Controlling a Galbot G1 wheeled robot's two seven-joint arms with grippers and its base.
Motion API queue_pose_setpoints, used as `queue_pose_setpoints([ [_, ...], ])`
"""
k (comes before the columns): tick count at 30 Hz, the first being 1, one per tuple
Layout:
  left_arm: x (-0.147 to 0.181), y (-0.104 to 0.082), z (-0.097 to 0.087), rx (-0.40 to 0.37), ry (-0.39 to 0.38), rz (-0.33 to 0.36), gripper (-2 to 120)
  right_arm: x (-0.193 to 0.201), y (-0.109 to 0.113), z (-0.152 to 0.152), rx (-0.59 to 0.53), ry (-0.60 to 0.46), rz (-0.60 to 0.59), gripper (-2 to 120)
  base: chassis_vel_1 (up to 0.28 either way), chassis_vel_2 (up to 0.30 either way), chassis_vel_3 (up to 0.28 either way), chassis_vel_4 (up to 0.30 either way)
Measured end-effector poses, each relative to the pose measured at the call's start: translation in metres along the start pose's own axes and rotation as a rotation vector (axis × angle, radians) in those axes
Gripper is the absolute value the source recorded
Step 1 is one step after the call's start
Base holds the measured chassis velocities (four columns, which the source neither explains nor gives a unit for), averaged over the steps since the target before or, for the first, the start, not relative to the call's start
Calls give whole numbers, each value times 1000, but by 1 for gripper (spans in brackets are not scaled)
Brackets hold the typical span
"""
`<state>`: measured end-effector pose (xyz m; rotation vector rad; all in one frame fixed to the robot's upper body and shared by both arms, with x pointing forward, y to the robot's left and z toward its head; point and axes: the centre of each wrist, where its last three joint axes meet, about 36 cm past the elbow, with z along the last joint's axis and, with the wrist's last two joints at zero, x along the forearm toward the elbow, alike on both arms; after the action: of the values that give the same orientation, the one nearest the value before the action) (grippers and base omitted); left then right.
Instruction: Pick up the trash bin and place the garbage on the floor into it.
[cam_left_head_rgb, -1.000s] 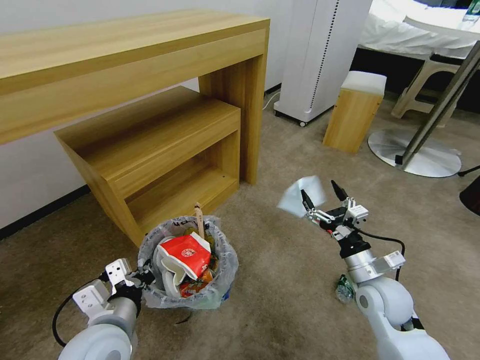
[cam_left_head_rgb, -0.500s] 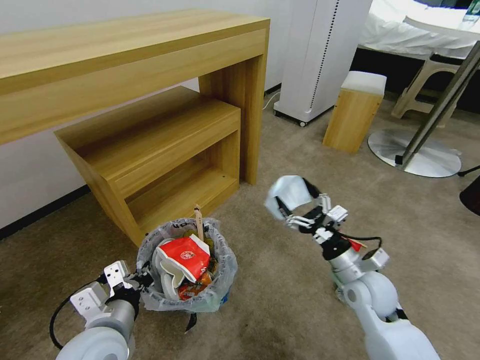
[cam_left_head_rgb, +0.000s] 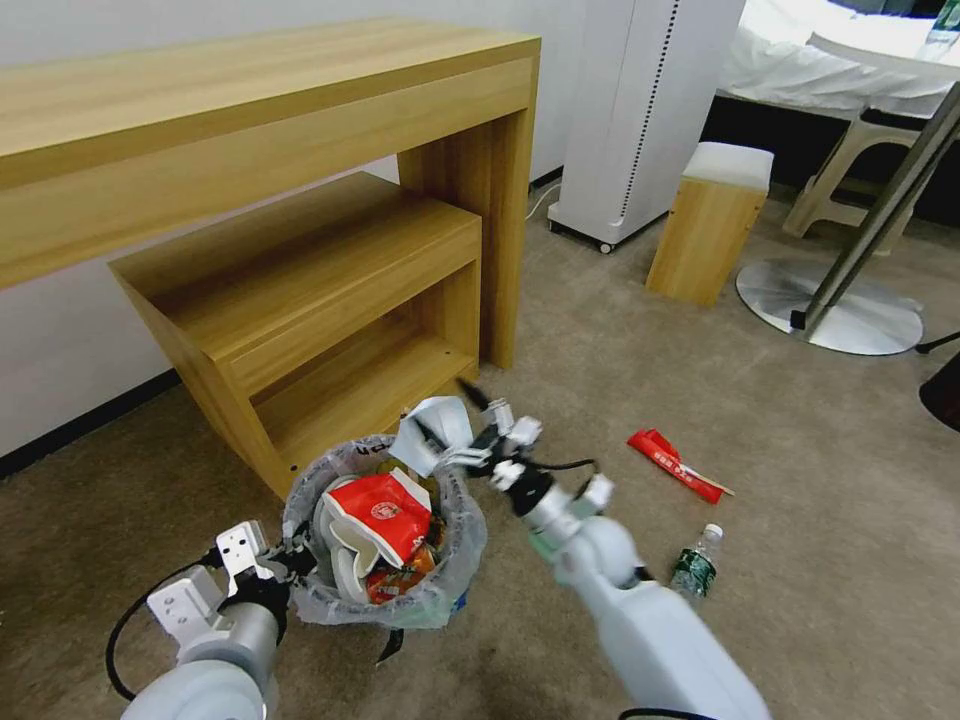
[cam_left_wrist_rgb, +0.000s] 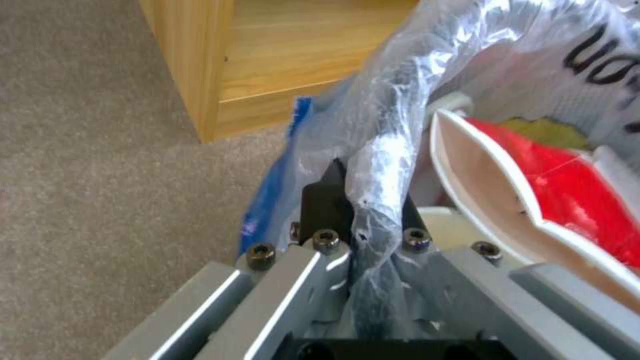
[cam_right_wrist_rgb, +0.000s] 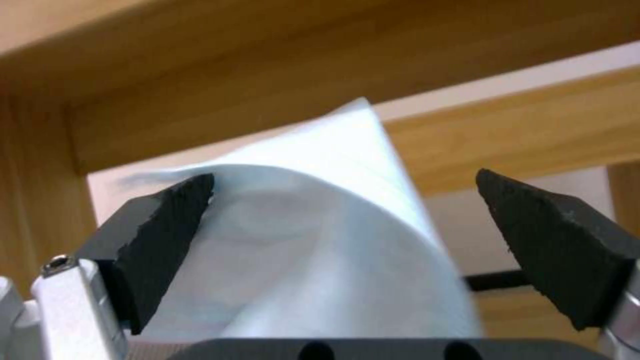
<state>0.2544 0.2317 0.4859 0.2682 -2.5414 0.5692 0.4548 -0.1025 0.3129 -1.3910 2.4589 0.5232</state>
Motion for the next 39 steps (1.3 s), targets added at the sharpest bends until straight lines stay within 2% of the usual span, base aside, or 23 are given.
queue_pose_setpoints([
  [7,0,-3,1,4,0,8,1,4,7,12,-5,24,-31,100,0,0,0,0],
  [18,-5,-8,3,7,5,24,1,21,11,4,16,32,-75,100,0,0,0,0],
  [27,-4,-8,-1,15,0,44,1,55,-10,-17,138,157,-81,100,0,0,0,0],
  [39,-4,-9,-2,13,-5,36,1,80,-24,-58,222,161,-45,100,0,0,0,0],
])
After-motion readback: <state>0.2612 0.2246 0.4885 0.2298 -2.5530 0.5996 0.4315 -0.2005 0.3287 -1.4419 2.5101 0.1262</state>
